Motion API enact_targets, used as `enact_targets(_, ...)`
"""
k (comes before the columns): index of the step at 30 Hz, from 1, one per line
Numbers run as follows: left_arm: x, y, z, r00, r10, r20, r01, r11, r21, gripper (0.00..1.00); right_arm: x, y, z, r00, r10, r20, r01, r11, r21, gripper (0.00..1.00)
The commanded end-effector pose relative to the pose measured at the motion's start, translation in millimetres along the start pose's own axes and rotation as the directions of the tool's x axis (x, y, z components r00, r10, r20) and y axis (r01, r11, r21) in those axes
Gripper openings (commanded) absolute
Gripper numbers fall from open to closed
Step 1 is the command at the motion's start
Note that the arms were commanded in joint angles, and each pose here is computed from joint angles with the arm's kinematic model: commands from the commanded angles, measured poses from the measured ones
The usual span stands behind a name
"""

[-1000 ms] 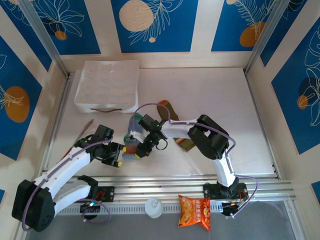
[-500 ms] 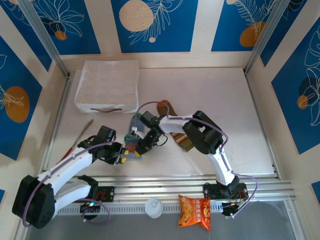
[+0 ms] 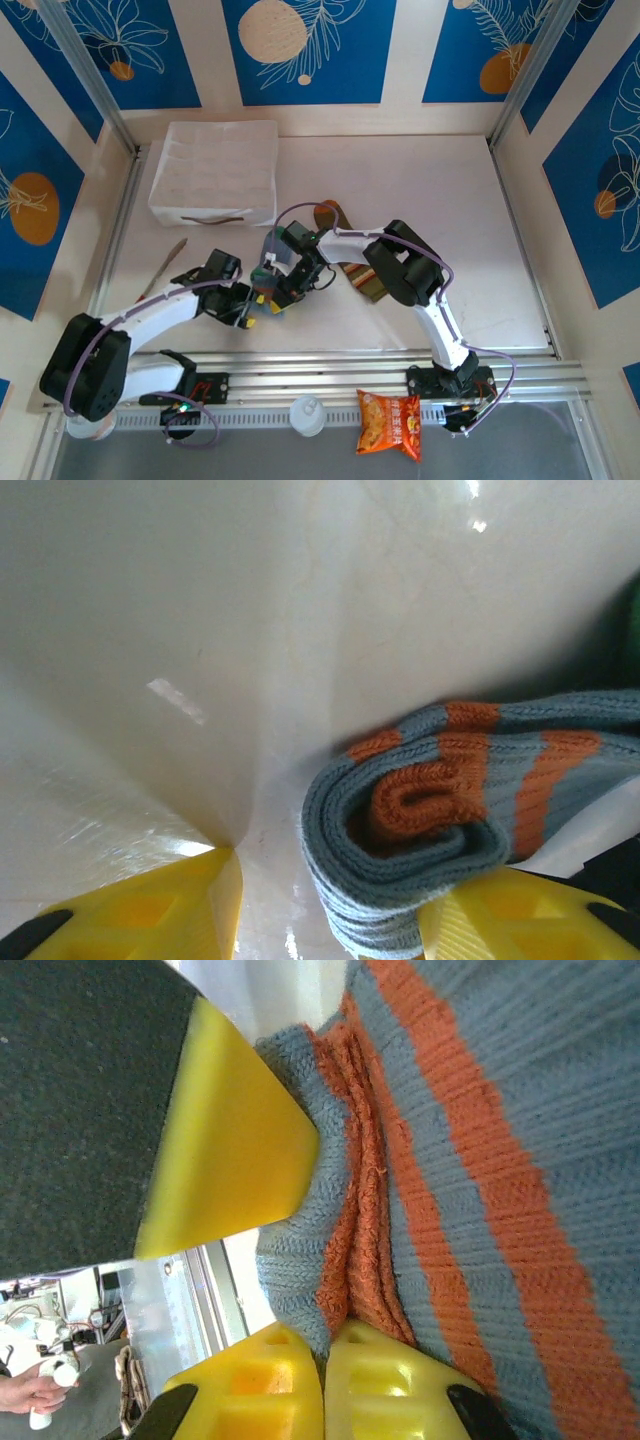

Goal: Roll the socks

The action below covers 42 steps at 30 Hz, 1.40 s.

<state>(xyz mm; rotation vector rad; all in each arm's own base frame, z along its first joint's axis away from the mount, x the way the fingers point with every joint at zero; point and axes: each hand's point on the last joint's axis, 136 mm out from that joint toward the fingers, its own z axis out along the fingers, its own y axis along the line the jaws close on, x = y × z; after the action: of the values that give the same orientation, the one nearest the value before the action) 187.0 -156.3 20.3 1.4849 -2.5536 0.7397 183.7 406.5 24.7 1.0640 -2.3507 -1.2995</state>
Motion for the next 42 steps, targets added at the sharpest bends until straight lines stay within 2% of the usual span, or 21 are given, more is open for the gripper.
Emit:
enact_targets(1,-10.9,40.0,11.5,0.999,-0.025,0.045,0.032,0.987,-0.16,0.46,37.2,-54.1,12.8,0.983,0.156,-0.097,-0.138,0.975,0.173,0.0)
enact_targets(4,-13.4,55.8,15.9,0.997,-0.052,0.054,0.063,0.97,-0.236,0.44,34.9,-52.9,10.6,0.988,0.122,-0.091,-0.103,0.976,0.192,0.0)
enact_targets(10,-16.4,75.3,17.0,0.995,-0.067,0.068,0.087,0.932,-0.353,0.35,19.4,-30.1,-5.7,0.995,-0.103,0.008,0.097,0.963,0.249,0.24)
enact_targets(15,-19.6,81.8,16.7,0.993,-0.088,0.085,0.113,0.924,-0.365,0.32,16.3,-6.6,-20.1,0.933,-0.352,0.075,0.311,0.893,0.326,0.35)
enact_targets(18,-20.3,81.7,16.8,0.992,-0.097,0.085,0.122,0.921,-0.369,0.32,19.9,8.7,-27.4,0.825,-0.56,0.073,0.482,0.765,0.428,0.39)
enact_targets(20,-20.0,80.7,16.9,0.992,-0.098,0.082,0.122,0.922,-0.368,0.31,21.5,12.9,-32.3,0.724,-0.69,0.025,0.571,0.619,0.539,0.4)
enact_targets(22,-20.0,79.8,16.6,0.991,-0.103,0.08,0.125,0.922,-0.366,0.31,19.3,17.0,-38.3,0.614,-0.788,-0.056,0.627,0.443,0.641,0.44)
enact_targets(24,-20.4,79.5,16.4,0.991,-0.105,0.079,0.127,0.922,-0.365,0.3,16.6,19.3,-40.0,0.551,-0.822,-0.147,0.655,0.317,0.686,0.45)
enact_targets(28,-20.8,80.7,14.6,0.991,-0.114,0.075,0.134,0.917,-0.376,0.3,12.1,24.1,-34.7,0.446,-0.846,-0.291,0.705,0.132,0.697,0.45)
enact_targets(31,-21.3,81.3,13.6,0.99,-0.124,0.07,0.142,0.913,-0.382,0.29,9.0,29.2,-25.2,0.393,-0.855,-0.339,0.741,0.076,0.667,0.45)
enact_targets(37,-22.5,78.8,13.4,0.99,-0.128,0.05,0.138,0.912,-0.387,0.29,-0.7,19.6,-6.5,0.355,-0.842,-0.407,0.765,0.011,0.644,0.42)
enact_targets(42,-23.5,76.9,12.3,0.99,-0.135,0.041,0.141,0.913,-0.382,0.29,-6.5,9.3,1.7,0.373,-0.82,-0.435,0.769,0.011,0.639,0.35)
